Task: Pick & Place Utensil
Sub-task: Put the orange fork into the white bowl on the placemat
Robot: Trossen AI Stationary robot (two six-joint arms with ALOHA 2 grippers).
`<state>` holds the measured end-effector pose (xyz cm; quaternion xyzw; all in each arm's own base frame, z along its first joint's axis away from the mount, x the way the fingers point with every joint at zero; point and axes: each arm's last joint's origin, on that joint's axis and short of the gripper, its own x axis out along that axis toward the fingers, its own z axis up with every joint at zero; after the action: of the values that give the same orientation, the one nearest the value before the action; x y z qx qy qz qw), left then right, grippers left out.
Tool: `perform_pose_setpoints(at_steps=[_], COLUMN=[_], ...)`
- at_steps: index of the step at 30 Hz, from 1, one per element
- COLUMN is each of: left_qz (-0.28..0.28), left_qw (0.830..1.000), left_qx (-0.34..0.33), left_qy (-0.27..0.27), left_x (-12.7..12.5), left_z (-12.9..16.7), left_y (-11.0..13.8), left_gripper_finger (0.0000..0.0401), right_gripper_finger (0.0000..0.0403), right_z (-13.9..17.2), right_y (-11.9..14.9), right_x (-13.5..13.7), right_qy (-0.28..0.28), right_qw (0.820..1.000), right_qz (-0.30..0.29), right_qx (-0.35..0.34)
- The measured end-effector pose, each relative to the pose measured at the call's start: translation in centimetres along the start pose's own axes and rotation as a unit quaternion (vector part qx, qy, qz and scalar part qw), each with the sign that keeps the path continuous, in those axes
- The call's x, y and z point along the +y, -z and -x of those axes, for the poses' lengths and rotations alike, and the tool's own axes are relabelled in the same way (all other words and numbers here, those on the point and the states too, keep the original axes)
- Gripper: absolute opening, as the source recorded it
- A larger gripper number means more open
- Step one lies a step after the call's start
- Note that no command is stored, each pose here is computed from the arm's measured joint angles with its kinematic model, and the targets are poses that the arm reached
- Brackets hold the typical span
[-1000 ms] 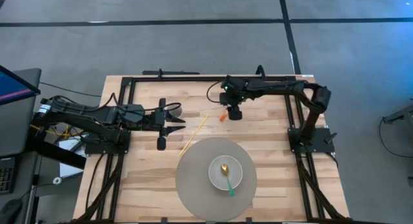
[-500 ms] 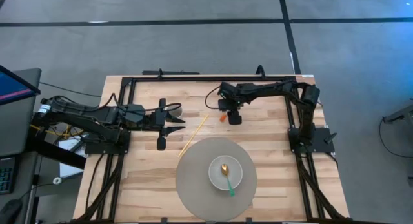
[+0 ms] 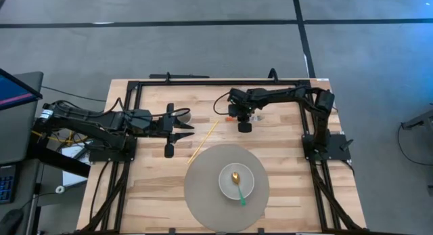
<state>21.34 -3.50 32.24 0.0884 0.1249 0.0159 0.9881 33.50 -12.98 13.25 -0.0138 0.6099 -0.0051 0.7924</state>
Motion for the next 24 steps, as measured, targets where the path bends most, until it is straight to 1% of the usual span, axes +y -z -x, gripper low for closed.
perform_pose_setpoints(at_steps=[2, 7, 12, 15, 17, 19, 24], left_qz=[0.000, -0.001, -0.002, -0.003, -0.004, -0.004, -0.009], left_qw=[1.000, 1.000, 1.000, 1.000, 1.000, 1.000, 0.999], left_qx=[0.002, 0.003, 0.008, 0.014, 0.016, 0.017, 0.036], left_qy=[0.000, 0.000, 0.001, 0.002, 0.002, 0.002, 0.004], left_x=[0.0, 0.0, 0.0, 0.0, 0.0, -0.1, -0.3], left_z=[0.0, 0.0, 0.0, 0.0, 0.0, 0.0, -0.3], left_y=[0.0, 0.1, 0.2, 0.3, 0.3, 0.4, 1.8], left_gripper_finger=[0.0086, 0.0086, 0.0086, 0.0086, 0.0085, 0.0085, 0.0085], right_gripper_finger=[0.0033, 0.0007, 0.0010, 0.0003, 0.0002, 0.0002, 0.0001], right_z=[0.2, 1.4, 2.8, 4.2, 5.3, 6.5, 9.4], right_y=[-0.3, -0.9, -1.5, -1.9, -2.1, -2.2, -2.4], right_x=[0.3, 1.3, 2.5, 3.3, 3.7, 4.3, 6.2], right_qy=[-0.004, -0.010, -0.004, -0.008, -0.001, 0.008, -0.001], right_qw=[1.000, 0.998, 0.995, 0.991, 0.988, 0.987, 0.983], right_qz=[-0.021, -0.063, -0.085, -0.115, -0.128, -0.127, -0.113], right_qx=[-0.007, -0.027, -0.046, -0.067, -0.083, -0.099, -0.141])
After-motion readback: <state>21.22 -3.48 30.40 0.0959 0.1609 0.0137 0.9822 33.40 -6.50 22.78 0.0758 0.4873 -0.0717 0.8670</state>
